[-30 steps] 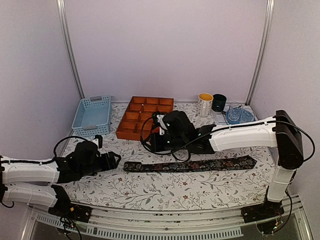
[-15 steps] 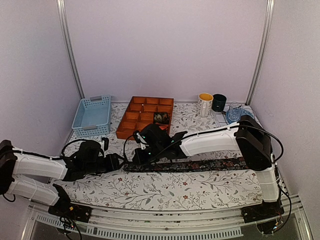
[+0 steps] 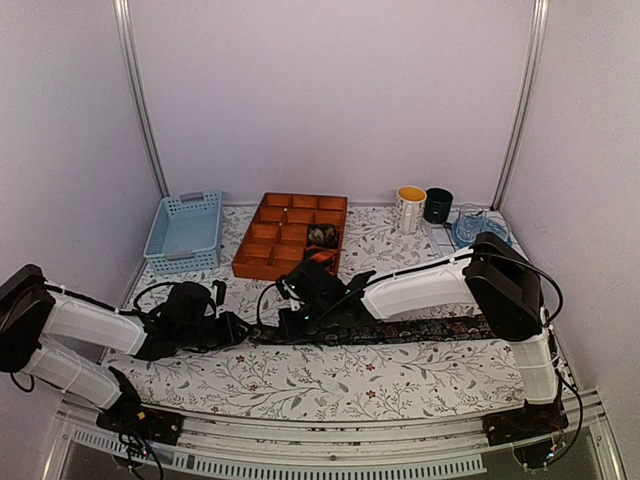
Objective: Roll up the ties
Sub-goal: Roll the tie at the center of the board.
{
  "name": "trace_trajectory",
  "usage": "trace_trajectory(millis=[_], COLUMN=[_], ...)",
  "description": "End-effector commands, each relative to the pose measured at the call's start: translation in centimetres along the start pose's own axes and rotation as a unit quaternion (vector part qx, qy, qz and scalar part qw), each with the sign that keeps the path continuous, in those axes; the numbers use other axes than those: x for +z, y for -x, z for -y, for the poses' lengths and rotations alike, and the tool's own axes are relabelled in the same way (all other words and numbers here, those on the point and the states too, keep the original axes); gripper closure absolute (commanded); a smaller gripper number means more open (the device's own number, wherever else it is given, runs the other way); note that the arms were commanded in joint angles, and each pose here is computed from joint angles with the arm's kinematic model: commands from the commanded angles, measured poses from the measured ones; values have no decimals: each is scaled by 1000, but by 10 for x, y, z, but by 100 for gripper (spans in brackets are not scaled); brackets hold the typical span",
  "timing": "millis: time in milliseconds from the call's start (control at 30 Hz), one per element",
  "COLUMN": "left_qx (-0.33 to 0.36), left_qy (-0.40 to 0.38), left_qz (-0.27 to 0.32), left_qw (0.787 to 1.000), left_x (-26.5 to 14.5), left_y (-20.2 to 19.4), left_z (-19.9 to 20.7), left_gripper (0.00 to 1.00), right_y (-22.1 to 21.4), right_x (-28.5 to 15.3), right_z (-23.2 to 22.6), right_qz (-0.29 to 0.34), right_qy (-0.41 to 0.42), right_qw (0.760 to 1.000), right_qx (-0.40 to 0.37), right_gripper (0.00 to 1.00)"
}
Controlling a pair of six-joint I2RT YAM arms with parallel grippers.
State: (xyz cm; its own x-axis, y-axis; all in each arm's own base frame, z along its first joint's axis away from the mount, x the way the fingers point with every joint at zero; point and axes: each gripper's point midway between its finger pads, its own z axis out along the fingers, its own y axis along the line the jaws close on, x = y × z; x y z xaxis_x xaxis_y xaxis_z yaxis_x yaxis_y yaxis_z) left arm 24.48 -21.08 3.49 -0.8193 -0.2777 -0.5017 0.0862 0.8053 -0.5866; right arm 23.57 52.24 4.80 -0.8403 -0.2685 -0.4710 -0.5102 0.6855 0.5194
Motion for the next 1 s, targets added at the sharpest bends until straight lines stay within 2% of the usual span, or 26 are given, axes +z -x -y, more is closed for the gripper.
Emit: trace_trajectory(millis=[0,133,200,267,367,467,567,833,967], left_qx=[0,-1,-2,1,9,25,33,30,31], left_qy=[-12,-11,-13,-19,-27,-26,-24,-7,1], left_qz=[0,-3,0,2,12,14,1,-14,-8], left_qw=[1000,1000,1000,1000,1000,999,999,999,999], left_x=[5,5,4,1,-6,-8,-5,10,13], left_y=[4,2,4,4,7,7,2,-6,-2], left_z=[7,5,6,9,14,16,16,7,5], left_gripper=[77,76,72,62,41,33,34,50,51], right_y=[-34,-35,-36,-35,-35,-33,-31,-26,-32], right_x=[28,28,28,28,27,27,26,25,27], right_z=[43,47,48,48,49,50,51,50,53], right_qz=[-36,-36,-37,-37,-35,-33,-32,-28,-34], right_qy=[-42,-44,-44,-44,-44,-45,-43,-38,-39], right_qw=[998,998,998,998,998,998,998,998,998], right_qx=[20,27,27,28,29,32,35,37,39], right_gripper=[100,100,100,100,100,100,100,100,100])
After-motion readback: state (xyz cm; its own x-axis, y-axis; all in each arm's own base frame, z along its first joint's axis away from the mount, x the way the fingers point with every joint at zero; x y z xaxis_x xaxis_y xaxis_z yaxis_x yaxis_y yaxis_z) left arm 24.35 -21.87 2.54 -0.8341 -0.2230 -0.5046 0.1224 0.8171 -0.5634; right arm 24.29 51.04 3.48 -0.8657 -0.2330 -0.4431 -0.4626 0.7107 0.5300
